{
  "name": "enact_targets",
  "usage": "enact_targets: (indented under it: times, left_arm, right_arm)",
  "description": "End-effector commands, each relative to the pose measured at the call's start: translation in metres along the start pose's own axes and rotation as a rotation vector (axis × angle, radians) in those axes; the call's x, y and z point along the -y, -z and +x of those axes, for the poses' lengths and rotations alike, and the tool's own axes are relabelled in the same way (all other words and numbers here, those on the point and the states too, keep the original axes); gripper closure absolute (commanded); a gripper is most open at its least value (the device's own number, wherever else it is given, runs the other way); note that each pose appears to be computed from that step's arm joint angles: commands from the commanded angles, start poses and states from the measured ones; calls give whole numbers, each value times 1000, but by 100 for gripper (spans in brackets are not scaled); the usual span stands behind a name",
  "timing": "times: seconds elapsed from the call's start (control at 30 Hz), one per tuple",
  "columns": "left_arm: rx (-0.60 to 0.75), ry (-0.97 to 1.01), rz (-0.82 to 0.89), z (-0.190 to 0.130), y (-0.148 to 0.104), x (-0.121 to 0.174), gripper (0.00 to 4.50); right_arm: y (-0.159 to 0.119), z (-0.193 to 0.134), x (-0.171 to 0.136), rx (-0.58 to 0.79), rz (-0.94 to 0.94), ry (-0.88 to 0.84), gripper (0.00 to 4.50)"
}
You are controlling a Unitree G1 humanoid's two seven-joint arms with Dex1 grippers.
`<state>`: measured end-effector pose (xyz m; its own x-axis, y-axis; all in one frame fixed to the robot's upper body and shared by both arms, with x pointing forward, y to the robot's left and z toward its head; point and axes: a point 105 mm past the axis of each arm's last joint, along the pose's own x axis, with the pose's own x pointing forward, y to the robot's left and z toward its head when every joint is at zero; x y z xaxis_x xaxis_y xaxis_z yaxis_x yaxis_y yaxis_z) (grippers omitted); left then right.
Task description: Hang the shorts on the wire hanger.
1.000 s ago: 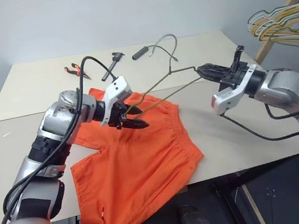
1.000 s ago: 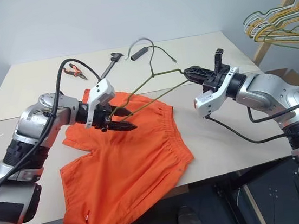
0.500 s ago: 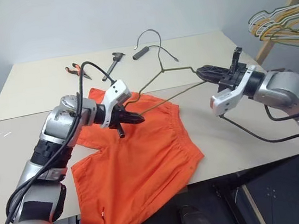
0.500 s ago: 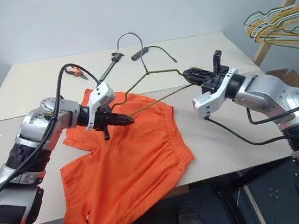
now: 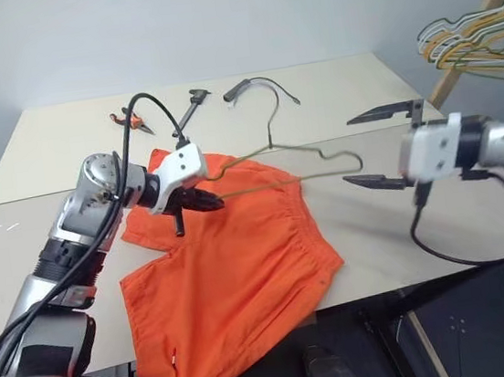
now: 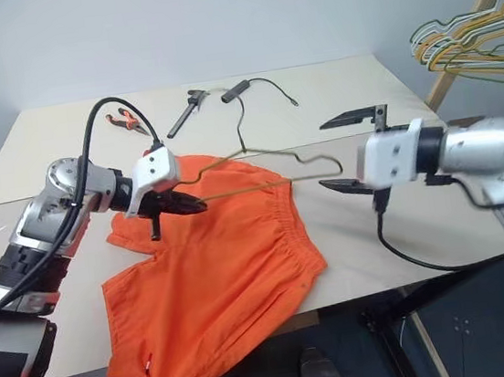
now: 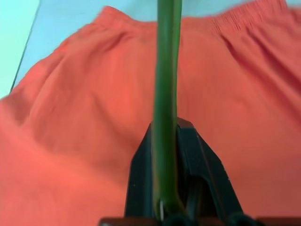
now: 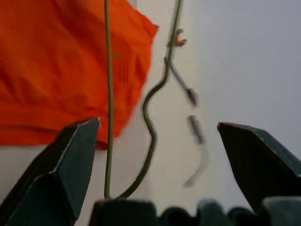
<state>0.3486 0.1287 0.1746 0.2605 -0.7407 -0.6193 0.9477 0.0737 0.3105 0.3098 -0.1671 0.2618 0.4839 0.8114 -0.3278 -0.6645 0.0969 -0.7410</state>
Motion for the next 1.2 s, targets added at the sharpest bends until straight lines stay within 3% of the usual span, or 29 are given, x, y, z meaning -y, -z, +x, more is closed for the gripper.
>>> enact_targets:
  times: [0.03,0.17,0.3,0.4,0.5,0.87,0.93,1.1,1.2]
  left_arm:
    - [9,17,92,-4,-11,-1,450]
    - [21,28,101,-2,-16,-3,450]
    - [24,19,102,-1,-17,-4,450]
    - [30,18,97,-1,-17,-3,450]
    - [37,19,93,-1,-17,-1,450]
    - [47,16,77,-1,-16,1,450]
    - [49,32,72,-1,-16,3,450]
    - [136,71,68,-7,-22,8,310]
    - [244,-11,5,-17,-28,-4,215]
  right_arm:
    - [-6,2,-2,-60,166,-164,2]
    - [13,15,-9,-267,277,-313,2]
    - [13,25,-10,-347,384,-378,2]
    - [18,35,-15,-402,365,-388,2]
    - [26,44,-22,-440,372,-394,61]
    - [28,52,-27,-431,400,-390,448]
    - [27,51,-29,-421,403,-396,448]
    - [28,43,-37,-401,461,-391,450]
    - [40,25,-49,-404,599,-355,450]
